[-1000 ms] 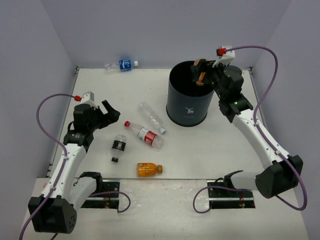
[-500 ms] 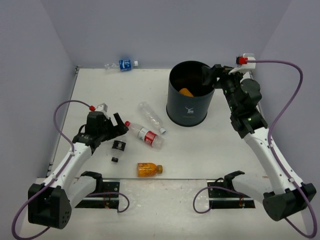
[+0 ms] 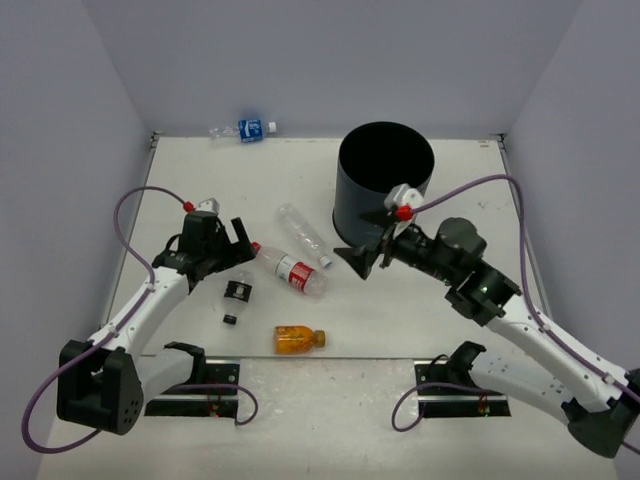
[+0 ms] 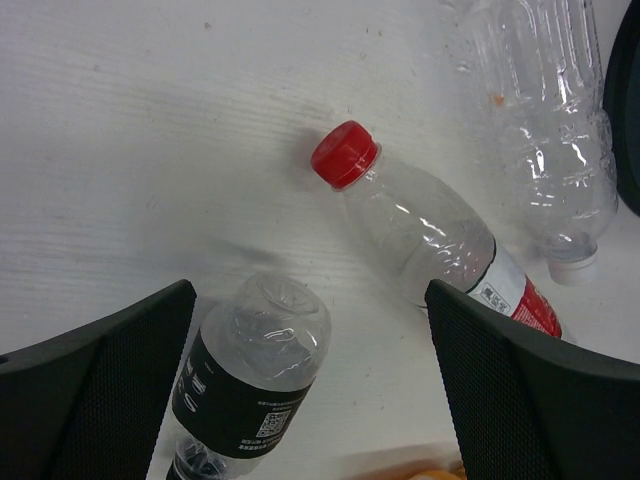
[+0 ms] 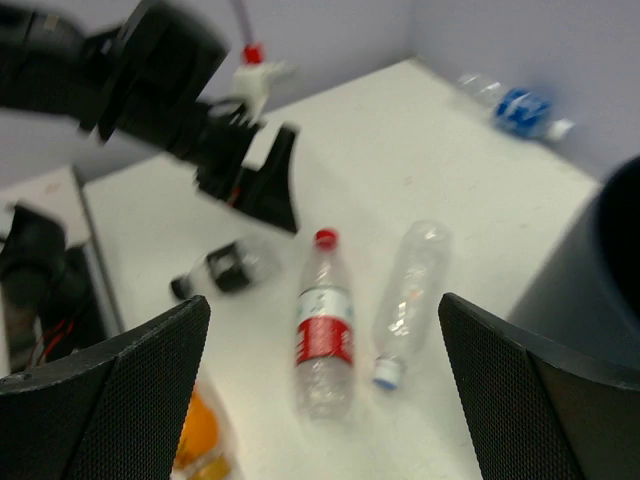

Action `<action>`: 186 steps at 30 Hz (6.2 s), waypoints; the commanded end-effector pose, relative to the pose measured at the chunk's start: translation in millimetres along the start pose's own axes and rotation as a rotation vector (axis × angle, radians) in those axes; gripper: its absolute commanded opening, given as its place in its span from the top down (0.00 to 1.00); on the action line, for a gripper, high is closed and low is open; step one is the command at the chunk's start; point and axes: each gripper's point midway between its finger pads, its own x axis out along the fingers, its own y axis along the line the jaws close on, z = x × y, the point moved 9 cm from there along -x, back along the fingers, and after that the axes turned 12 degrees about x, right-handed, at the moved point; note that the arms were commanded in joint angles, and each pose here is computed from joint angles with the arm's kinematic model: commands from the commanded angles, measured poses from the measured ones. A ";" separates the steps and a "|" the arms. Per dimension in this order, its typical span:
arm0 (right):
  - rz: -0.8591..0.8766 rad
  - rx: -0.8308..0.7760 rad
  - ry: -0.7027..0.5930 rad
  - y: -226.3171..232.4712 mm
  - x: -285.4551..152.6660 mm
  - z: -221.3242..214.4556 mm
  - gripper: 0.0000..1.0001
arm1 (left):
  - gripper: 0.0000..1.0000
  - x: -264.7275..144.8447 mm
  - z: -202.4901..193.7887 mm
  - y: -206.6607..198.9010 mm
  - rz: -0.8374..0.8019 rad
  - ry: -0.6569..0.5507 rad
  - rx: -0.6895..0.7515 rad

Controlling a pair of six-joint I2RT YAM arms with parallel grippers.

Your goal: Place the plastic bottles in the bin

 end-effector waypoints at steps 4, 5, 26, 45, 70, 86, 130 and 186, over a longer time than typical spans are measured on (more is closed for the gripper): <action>0.294 -0.246 0.360 45.3 22.9 -101.1 0.01 | 0.00 -15.4 32.0 -8.9 0.007 -0.103 0.008; 0.330 -0.259 0.382 51.2 24.4 -108.1 0.01 | 0.00 -18.1 34.6 -9.8 0.002 -0.119 0.010; 0.387 -0.319 0.613 88.7 107.7 -238.2 0.01 | 0.00 -25.9 22.2 -4.0 0.013 -0.148 -0.007; 0.291 -0.359 0.476 92.7 111.1 -193.6 0.95 | 0.00 -22.7 5.0 -3.2 -0.025 -0.140 -0.072; -0.687 0.258 -0.392 -135.3 81.1 107.5 1.00 | 0.00 -23.4 -40.3 7.3 -0.025 0.011 -0.093; -0.674 0.340 -0.368 -127.9 53.6 89.4 0.01 | 0.00 -5.1 -56.4 5.0 -0.096 0.080 -0.098; -0.124 0.255 -0.229 -34.3 -48.9 -7.1 0.01 | 0.83 -111.5 50.0 -59.1 -0.625 -0.498 0.162; -0.319 0.390 -0.375 -48.2 56.8 18.5 0.74 | 0.00 -101.8 50.6 -133.2 -0.500 -0.519 0.041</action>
